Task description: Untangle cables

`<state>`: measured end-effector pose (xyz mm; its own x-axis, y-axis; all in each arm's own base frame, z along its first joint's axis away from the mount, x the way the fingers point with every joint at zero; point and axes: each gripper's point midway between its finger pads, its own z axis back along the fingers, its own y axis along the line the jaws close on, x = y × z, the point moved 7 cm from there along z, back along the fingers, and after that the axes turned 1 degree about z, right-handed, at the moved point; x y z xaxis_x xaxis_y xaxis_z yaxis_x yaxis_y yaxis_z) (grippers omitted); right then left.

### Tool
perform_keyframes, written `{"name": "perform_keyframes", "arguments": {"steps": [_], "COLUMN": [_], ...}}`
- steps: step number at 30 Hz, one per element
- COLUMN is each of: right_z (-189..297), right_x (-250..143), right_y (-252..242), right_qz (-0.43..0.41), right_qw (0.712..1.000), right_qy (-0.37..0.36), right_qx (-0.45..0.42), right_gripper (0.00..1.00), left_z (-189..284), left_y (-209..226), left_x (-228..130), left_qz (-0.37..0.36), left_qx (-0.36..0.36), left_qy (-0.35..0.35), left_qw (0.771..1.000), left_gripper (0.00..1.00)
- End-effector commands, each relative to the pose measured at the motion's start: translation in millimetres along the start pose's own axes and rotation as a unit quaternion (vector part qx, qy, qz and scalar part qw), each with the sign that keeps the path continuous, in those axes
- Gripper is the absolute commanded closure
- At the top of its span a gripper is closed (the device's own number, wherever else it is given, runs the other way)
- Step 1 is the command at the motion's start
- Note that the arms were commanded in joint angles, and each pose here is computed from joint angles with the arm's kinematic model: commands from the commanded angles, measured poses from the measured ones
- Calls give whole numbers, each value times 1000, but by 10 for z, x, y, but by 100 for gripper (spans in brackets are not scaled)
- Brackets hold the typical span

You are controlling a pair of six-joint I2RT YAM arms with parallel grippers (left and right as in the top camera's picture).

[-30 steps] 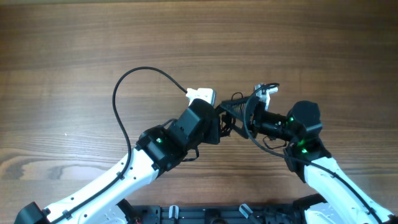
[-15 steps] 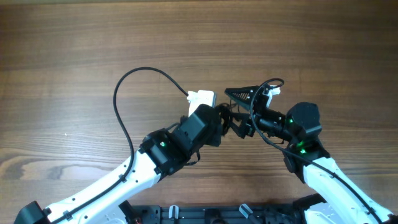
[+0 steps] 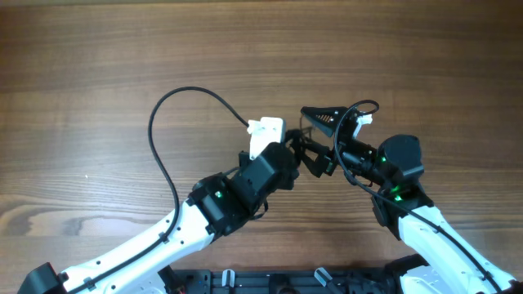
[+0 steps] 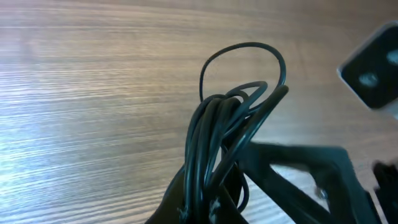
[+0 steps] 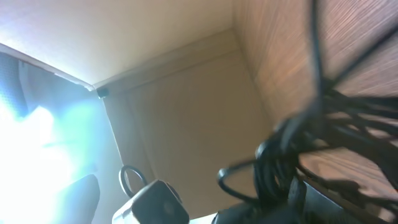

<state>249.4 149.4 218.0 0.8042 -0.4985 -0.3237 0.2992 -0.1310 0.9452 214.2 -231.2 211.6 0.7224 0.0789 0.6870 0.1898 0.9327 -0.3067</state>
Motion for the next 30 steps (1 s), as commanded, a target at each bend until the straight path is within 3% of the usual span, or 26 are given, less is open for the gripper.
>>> {"name": "perform_keyframes", "arguments": {"steps": [1,9,15,19,24,30], "right_z": [-22,-21,-15,-10,79,404], "right_x": [-17,-16,106,145,383,815], "right_y": [31,106,90,99,165,78], "right_qz": [-1,2,-8,-9,27,95], "right_qw": [1000,1000,998,997,982,953], "right_qy": [9,3,-53,-72,-176,-288], "right_qx": [2,22,27,32,57,4], "right_gripper": [0,0,0,0,0,0], "left_z": [19,11,19,78,182,184], "left_y": [95,-33,-114,-260,-451,-259], "left_x": [117,-2,-74,-197,-395,-549], "left_qz": [50,48,45,0,-58,-77], "left_qx": [27,-31,-68,-93,-121,-69], "left_qy": [-33,24,59,72,88,131], "left_qw": [998,998,995,993,987,986], "left_gripper": [96,96,96,96,96,96]}}
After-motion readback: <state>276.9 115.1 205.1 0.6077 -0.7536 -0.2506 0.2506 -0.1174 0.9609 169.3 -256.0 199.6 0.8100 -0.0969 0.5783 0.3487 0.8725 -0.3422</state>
